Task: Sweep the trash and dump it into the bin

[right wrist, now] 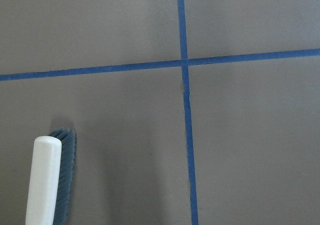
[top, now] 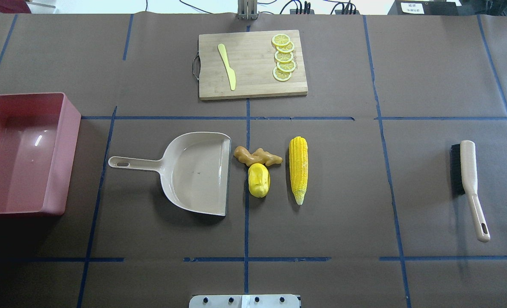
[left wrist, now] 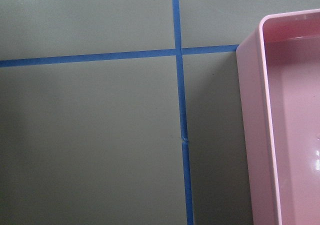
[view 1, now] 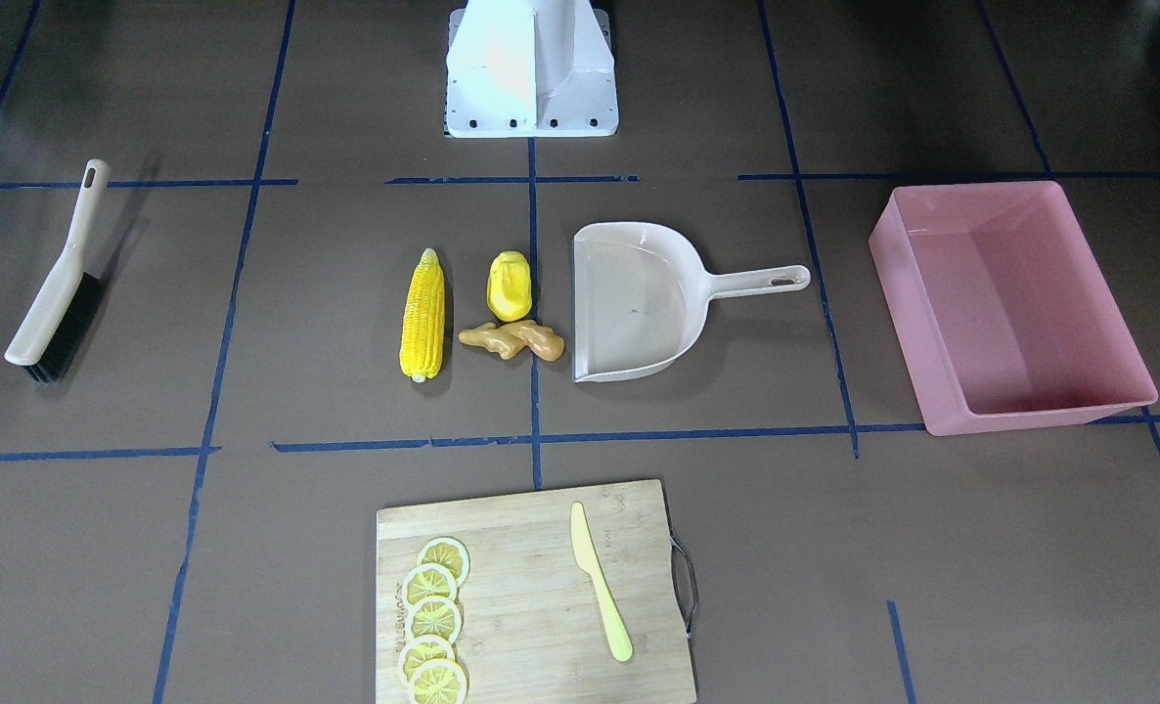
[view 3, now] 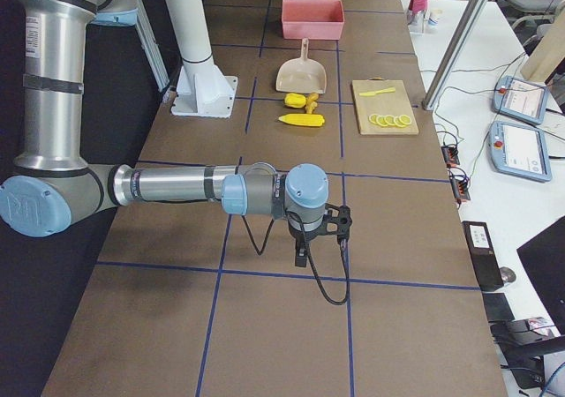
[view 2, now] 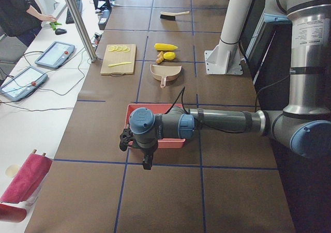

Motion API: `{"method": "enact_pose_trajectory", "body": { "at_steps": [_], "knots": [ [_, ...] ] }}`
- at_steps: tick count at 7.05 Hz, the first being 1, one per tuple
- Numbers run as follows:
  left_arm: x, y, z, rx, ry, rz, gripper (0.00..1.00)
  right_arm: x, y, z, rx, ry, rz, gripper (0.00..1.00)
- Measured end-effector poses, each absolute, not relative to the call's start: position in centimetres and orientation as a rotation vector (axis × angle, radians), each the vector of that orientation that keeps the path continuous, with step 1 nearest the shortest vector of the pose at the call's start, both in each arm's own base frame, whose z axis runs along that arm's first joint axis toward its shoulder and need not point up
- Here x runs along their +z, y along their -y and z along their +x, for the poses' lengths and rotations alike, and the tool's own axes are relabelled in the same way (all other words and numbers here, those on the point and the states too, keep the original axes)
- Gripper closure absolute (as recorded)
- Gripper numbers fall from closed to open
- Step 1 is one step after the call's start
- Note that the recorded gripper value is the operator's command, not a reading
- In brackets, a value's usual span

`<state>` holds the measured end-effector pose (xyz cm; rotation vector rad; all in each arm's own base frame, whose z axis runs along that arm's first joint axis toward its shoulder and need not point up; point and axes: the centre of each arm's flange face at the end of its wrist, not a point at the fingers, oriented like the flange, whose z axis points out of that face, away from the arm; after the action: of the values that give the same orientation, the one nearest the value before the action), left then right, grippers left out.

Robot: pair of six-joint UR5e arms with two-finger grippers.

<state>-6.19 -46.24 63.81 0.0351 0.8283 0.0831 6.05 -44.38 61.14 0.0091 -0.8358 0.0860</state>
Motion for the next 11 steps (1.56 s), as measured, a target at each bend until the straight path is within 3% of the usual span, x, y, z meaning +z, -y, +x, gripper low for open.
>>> {"method": "enact_pose_trajectory", "body": {
  "at_steps": [5, 11],
  "knots": [
    [52.9, 54.6, 0.8, 0.3, -0.835, 0.232, 0.0, 59.3, 45.4, 5.0, 0.09, 0.909, 0.008, 0.0],
    [41.0, 56.4, 14.6, 0.484, -0.898, 0.338, 0.0, 54.5, 44.5, -7.8, 0.188, 0.888, -0.049, 0.0]
  ]
}}
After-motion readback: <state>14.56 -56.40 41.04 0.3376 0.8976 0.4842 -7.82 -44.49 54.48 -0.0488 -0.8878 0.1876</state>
